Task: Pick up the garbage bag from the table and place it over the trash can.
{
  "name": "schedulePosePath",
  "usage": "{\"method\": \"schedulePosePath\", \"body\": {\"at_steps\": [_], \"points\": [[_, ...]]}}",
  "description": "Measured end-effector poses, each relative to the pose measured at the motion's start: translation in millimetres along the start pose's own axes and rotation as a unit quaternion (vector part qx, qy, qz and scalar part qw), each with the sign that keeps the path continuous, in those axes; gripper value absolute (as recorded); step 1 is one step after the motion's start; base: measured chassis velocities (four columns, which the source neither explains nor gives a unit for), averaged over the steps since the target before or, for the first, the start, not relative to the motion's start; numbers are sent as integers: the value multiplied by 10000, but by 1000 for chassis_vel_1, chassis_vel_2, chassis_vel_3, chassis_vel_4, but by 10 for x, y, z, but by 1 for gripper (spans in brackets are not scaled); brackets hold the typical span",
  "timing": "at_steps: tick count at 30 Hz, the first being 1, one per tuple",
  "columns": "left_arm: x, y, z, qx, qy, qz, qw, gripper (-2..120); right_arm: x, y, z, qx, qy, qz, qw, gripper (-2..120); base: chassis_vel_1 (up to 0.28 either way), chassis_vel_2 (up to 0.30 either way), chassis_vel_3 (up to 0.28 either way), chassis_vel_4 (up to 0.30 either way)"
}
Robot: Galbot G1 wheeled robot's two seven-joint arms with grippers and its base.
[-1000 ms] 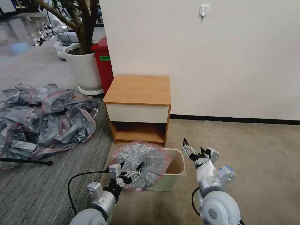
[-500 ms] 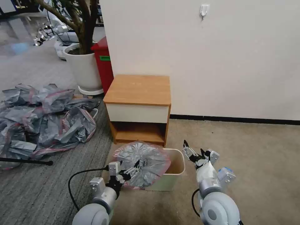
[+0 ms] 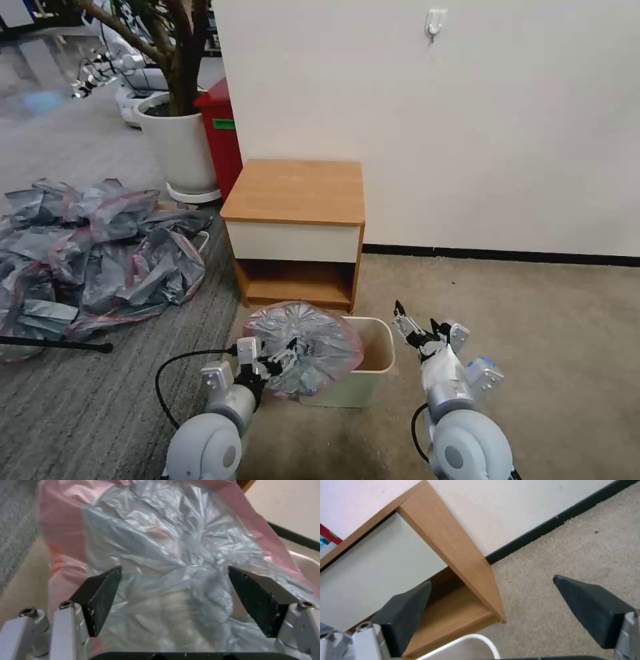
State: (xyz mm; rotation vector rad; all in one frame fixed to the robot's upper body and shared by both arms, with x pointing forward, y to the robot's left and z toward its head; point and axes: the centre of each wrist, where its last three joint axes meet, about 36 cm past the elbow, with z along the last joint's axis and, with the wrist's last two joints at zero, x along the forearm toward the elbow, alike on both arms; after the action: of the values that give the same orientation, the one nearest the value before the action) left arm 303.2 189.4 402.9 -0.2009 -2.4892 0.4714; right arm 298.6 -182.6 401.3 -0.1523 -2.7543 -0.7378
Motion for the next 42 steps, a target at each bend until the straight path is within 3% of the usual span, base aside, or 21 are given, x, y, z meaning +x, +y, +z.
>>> {"method": "schedulePosePath", "body": {"at_steps": [14,25,42], "points": [[-110,-36,-82,-75,92,-147,9998,79,-62,-43,31,20,11,70,10000,88,0,0,0,0],[-206,-40,-129,-112,200,-185,9996,64,-119,-73,81,36,38,122,9999,82,0,0,0,0],[-339,-87,-188,-143,408,-133,9990,63,-151,-118,149,50,63,210,9997,76,0,0,0,0]]}}
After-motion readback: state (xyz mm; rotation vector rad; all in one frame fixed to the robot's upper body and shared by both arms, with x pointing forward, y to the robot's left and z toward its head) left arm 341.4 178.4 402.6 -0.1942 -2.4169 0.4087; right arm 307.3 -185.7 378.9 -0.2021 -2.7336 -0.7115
